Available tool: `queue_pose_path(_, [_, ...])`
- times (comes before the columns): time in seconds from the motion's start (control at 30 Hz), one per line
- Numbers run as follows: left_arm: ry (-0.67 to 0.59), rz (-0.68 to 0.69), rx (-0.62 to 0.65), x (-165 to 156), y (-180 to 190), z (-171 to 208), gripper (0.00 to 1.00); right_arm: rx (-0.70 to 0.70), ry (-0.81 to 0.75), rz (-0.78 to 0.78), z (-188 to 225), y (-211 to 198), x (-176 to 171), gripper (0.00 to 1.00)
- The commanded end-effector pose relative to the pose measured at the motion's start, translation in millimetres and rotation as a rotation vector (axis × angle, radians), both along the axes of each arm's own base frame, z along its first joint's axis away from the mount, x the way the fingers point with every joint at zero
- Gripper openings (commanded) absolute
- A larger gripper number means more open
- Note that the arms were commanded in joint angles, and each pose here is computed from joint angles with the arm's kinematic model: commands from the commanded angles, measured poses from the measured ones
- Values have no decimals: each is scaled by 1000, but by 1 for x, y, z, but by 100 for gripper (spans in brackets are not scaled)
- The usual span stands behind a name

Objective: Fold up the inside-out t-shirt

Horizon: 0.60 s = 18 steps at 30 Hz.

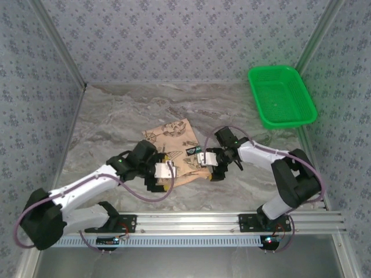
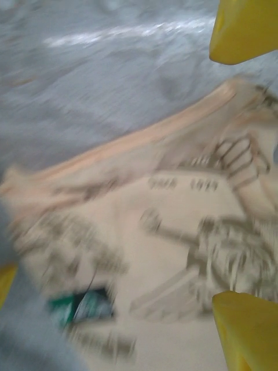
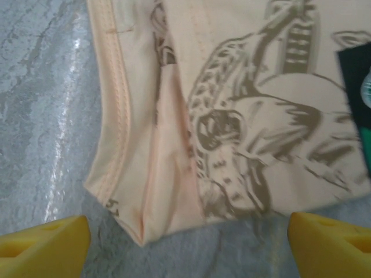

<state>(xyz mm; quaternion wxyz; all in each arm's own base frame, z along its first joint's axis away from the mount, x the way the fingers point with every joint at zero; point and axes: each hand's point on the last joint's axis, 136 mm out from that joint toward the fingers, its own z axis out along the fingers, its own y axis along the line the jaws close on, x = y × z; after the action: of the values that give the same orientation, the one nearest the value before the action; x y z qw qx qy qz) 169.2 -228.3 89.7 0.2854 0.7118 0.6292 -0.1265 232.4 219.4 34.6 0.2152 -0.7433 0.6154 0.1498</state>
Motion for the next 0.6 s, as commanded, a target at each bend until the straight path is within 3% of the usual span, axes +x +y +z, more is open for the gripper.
queue_pose_path(0.0, [-78,-119,68,3,-2,-13,99,13,-16,97,-1,15,-3,90])
queue_pose_path(0.23, [-78,-163,172,17,-4,-46,97,-35,-39,118,-14,14,-1,88])
queue_pose_path(0.37, [-15,-179,206,9,-1,-57,74,-50,-42,124,-17,15,-2,81])
queue_pose_path(0.43, [-29,-175,229,8,6,-63,67,-60,-61,138,-20,15,-4,78])
queue_pose_path(0.5, [-48,-174,246,9,11,-68,56,-83,-69,148,-24,14,-6,70])
queue_pose_path(0.57, [-48,-177,257,8,14,-71,39,-97,-83,148,-26,14,-6,44])
